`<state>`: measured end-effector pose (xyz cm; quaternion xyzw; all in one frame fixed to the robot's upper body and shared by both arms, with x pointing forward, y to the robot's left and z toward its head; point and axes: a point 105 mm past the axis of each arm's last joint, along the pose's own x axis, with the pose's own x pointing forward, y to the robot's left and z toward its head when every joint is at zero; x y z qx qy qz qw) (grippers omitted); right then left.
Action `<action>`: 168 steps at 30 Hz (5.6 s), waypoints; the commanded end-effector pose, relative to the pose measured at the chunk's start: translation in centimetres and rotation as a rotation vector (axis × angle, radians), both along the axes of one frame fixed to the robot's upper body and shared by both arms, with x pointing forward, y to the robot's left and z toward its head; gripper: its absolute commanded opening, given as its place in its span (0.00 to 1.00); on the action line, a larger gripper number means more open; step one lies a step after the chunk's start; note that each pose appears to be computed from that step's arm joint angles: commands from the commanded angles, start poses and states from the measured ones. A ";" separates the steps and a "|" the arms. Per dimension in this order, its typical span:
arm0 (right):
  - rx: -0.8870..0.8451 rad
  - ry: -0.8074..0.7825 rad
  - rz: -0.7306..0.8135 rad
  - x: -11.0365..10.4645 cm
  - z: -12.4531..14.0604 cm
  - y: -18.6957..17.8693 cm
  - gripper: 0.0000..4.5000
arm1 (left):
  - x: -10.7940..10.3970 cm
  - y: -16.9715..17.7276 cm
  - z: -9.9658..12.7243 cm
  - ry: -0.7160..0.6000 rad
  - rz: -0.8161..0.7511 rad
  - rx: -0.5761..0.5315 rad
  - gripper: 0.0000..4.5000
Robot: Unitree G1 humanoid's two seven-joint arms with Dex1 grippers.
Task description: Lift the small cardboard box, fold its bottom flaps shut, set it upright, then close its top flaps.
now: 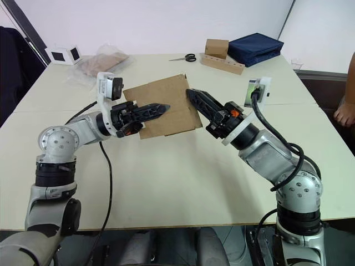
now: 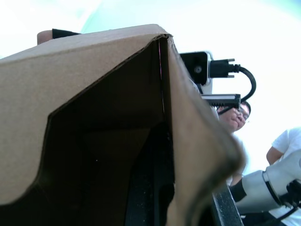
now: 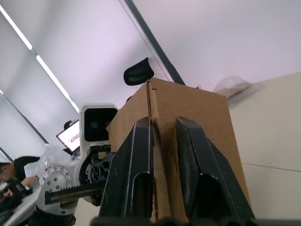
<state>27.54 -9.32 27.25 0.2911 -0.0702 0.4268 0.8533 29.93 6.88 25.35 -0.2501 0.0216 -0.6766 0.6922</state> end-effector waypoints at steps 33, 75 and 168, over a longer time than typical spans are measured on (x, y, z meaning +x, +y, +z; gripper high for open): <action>0.040 -0.048 -0.134 2.0 1.7 -4.5 0.17 | -0.6 0.5 2.7 -0.015 0.004 -0.107 0.00; -0.131 -0.111 0.065 -0.8 -0.1 2.2 0.01 | 0.0 -0.3 2.1 -0.028 -0.036 -0.044 0.00; -0.697 -0.125 -0.222 4.5 -9.0 -1.1 0.00 | 6.7 8.5 -2.9 -0.332 0.641 0.481 0.02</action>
